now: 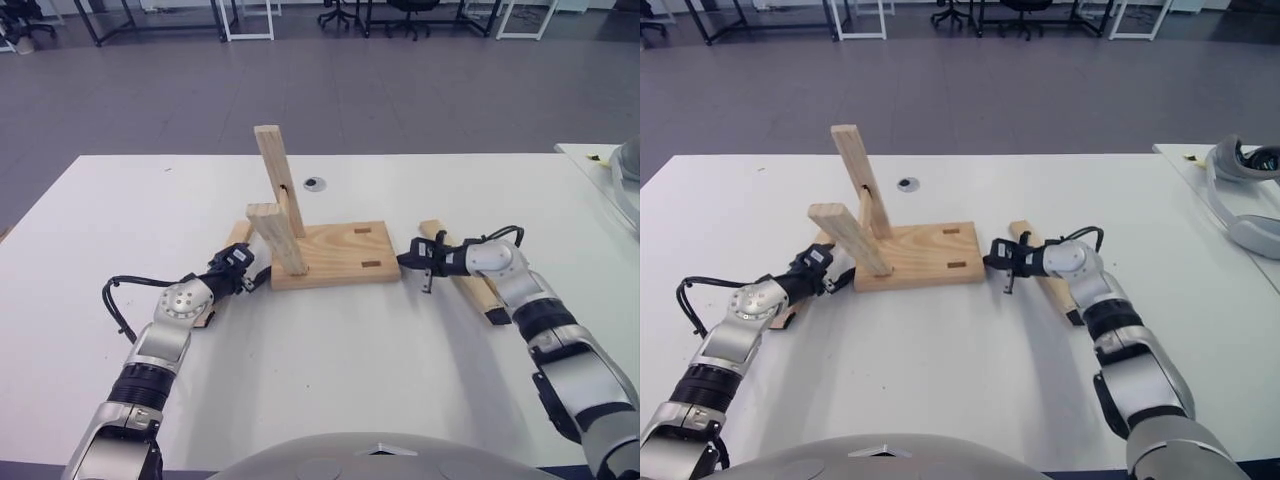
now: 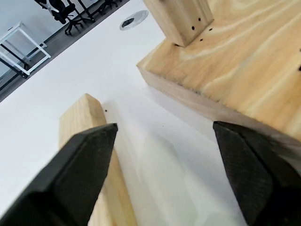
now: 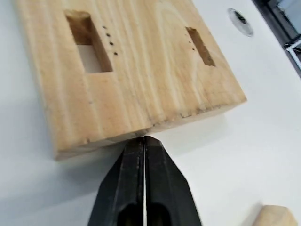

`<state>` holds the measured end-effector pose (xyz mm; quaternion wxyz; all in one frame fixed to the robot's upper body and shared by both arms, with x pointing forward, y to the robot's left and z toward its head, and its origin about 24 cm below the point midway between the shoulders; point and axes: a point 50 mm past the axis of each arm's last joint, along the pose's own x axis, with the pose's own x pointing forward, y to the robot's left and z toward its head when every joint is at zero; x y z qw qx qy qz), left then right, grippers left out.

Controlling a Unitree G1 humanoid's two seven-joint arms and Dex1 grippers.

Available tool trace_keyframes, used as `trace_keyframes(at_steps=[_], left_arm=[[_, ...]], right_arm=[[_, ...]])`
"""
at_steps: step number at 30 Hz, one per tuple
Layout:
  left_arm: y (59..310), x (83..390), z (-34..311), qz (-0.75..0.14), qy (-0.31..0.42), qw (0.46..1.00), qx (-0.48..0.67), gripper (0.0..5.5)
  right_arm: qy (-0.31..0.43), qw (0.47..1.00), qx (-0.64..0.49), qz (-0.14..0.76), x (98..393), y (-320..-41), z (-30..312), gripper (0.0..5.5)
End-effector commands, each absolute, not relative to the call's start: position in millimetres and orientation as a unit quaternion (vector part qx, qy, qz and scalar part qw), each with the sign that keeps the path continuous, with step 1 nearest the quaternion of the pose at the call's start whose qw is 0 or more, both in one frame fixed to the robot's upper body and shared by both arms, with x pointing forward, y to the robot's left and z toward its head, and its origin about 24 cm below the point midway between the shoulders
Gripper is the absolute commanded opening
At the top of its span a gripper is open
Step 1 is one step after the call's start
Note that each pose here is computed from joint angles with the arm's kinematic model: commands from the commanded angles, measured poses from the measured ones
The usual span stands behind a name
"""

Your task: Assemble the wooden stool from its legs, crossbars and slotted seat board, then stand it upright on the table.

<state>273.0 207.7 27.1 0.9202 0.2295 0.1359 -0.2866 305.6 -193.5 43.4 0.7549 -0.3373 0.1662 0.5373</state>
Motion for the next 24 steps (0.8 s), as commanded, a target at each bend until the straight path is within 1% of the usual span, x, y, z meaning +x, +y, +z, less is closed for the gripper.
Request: trace_keyframes(at_steps=[1,2,5,7,8,9,10,11,13,14,16,19,21,22,24], left_arm=[[190,308,41,-0.354,0.065,0.908,0.216,3.77],[195,317,44,-0.343,0.063,0.909,0.228,3.77],[222,335,58,-0.293,0.057,0.918,0.263,3.77],[252,330,73,-0.259,0.041,0.924,0.280,3.77],[263,324,77,-0.254,0.032,0.924,0.285,3.77],[270,314,79,-0.258,0.025,0.922,0.289,3.77],[272,304,78,-0.267,0.028,0.919,0.290,3.77],[271,292,75,-0.280,0.040,0.912,0.297,3.77],[262,258,67,-0.317,0.077,0.897,0.298,3.77],[250,242,66,-0.340,0.089,0.891,0.287,3.77],[229,224,67,-0.366,0.105,0.889,0.255,3.77],[205,225,60,-0.380,0.124,0.886,0.237,3.77],[197,234,49,-0.376,0.151,0.880,0.250,3.77],[196,239,41,-0.369,0.172,0.871,0.274,3.77],[189,249,26,-0.364,0.196,0.865,0.285,3.77]], right_arm=[[0.150,0.673,-0.280,0.669,257,-169,85,0.07],[0.159,0.670,-0.284,0.667,252,-175,92,0.07],[0.170,0.691,-0.273,0.647,246,-191,119,0.07],[0.132,0.755,-0.276,0.581,272,-201,135,0.07],[0.118,0.781,-0.279,0.545,284,-204,139,0.07],[0.109,0.805,-0.288,0.506,298,-207,136,0.07],[0.105,0.818,-0.301,0.480,308,-207,131,0.07],[0.105,0.826,-0.313,0.458,315,-205,122,0.07],[0.110,0.828,-0.345,0.429,331,-198,102,0.07],[0.112,0.834,-0.349,0.412,337,-194,93,0.07],[0.126,0.831,-0.367,0.399,345,-188,77,0.07],[0.158,0.809,-0.387,0.414,343,-183,54,0.07],[0.171,0.798,-0.377,0.437,339,-181,45,0.07],[0.172,0.787,-0.376,0.459,335,-181,42,0.07],[0.174,0.766,-0.357,0.506,324,-180,41,0.07]])
